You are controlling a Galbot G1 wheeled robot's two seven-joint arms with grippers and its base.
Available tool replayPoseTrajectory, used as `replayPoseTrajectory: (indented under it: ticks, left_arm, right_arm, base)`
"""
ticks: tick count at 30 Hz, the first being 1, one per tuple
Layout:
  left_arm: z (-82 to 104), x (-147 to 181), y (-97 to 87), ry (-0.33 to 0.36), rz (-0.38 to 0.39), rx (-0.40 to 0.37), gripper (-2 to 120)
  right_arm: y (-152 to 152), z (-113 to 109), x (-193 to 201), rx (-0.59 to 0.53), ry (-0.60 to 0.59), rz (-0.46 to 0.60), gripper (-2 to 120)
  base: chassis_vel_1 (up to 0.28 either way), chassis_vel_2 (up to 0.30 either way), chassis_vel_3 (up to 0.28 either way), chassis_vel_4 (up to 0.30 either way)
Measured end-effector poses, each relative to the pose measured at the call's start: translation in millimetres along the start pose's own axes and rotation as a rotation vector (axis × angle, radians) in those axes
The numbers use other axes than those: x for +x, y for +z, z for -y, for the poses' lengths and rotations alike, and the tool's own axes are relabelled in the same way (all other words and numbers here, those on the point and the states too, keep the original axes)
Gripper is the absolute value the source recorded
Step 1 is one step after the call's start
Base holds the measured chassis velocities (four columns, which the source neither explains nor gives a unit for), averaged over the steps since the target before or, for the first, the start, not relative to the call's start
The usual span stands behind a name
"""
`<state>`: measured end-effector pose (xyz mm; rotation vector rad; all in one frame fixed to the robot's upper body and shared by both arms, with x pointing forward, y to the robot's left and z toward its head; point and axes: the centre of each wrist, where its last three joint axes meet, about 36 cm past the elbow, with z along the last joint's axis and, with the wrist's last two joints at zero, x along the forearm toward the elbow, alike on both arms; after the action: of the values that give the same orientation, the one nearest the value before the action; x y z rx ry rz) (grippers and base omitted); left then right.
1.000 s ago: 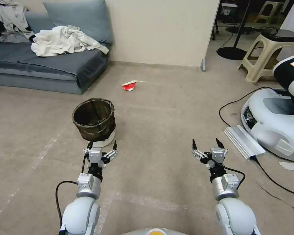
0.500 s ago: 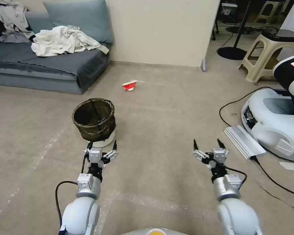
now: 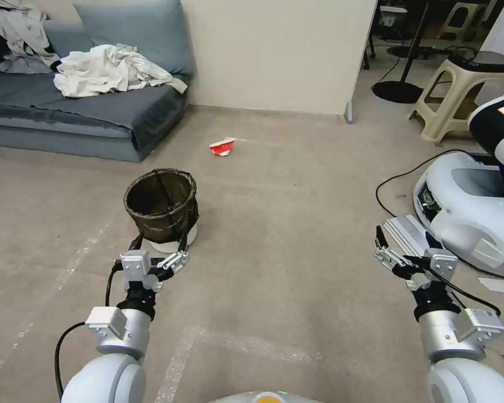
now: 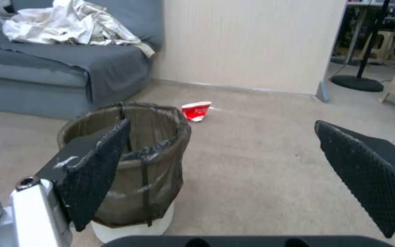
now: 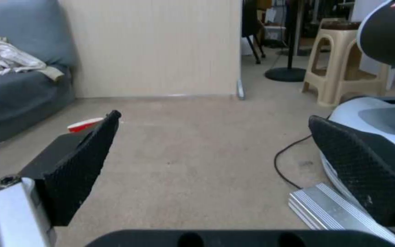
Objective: Pick up the trash can from the floor.
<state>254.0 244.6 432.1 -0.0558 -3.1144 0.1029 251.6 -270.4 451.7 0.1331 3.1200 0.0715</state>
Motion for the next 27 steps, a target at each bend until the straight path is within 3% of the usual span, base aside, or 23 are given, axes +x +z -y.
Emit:
replayPoseTrajectory:
  ticks: [27]
  left_arm:
    - [-3.4, 0.1, 0.4, -0.039, -0.001, -0.008, 100]
  right_arm:
    - [7.4, 1.6, -6.7, -0.007, -0.022, 0.022, 100]
  base:
    - [0.024, 0.023, 0.024, 0.024]
